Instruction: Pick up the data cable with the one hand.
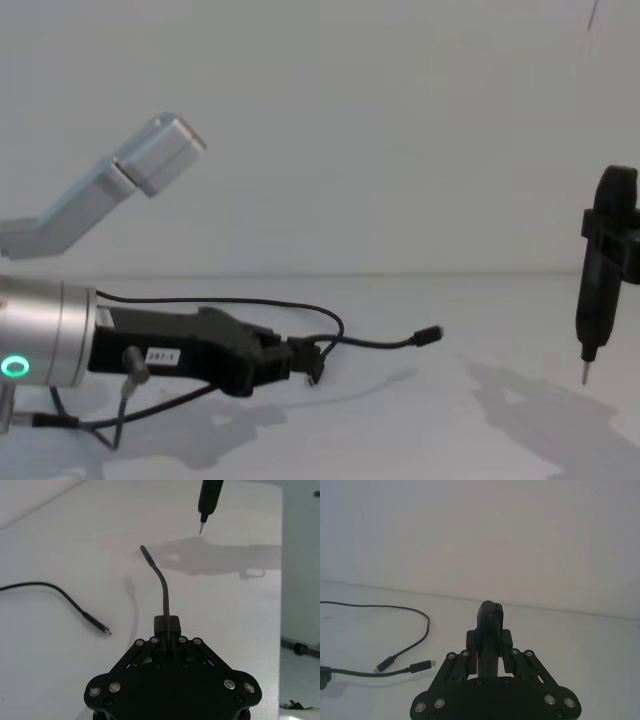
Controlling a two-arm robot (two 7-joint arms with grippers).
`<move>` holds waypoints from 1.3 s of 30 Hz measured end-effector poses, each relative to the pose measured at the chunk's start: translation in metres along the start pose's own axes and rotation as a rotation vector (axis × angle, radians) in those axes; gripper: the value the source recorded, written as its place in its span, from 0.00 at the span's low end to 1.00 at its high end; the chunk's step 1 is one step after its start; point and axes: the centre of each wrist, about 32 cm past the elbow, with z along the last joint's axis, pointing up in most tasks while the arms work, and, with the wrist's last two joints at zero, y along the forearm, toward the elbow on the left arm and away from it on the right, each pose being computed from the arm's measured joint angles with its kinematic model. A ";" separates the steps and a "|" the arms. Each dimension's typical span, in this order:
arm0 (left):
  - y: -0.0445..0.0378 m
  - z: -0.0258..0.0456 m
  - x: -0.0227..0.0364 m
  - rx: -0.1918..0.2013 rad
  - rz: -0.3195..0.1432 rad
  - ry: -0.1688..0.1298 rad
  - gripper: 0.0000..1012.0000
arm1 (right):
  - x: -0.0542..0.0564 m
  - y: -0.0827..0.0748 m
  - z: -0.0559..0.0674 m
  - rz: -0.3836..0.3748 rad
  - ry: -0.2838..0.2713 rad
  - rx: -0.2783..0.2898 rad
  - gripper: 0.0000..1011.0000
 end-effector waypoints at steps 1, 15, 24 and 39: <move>0.0003 0.0018 0.0029 -0.007 -0.010 -0.001 0.04 | 0.000 0.000 0.000 0.000 0.000 0.000 0.28; 0.0009 0.0118 0.0176 -0.055 -0.075 -0.009 0.04 | -0.006 0.009 0.007 0.005 0.023 0.035 0.28; 0.0011 0.0142 0.0208 -0.066 -0.089 -0.013 0.04 | -0.014 0.024 0.014 0.010 0.047 0.078 0.28; 0.0012 0.0161 0.0232 -0.074 -0.099 -0.015 0.04 | -0.021 0.038 0.018 0.008 0.076 0.088 0.28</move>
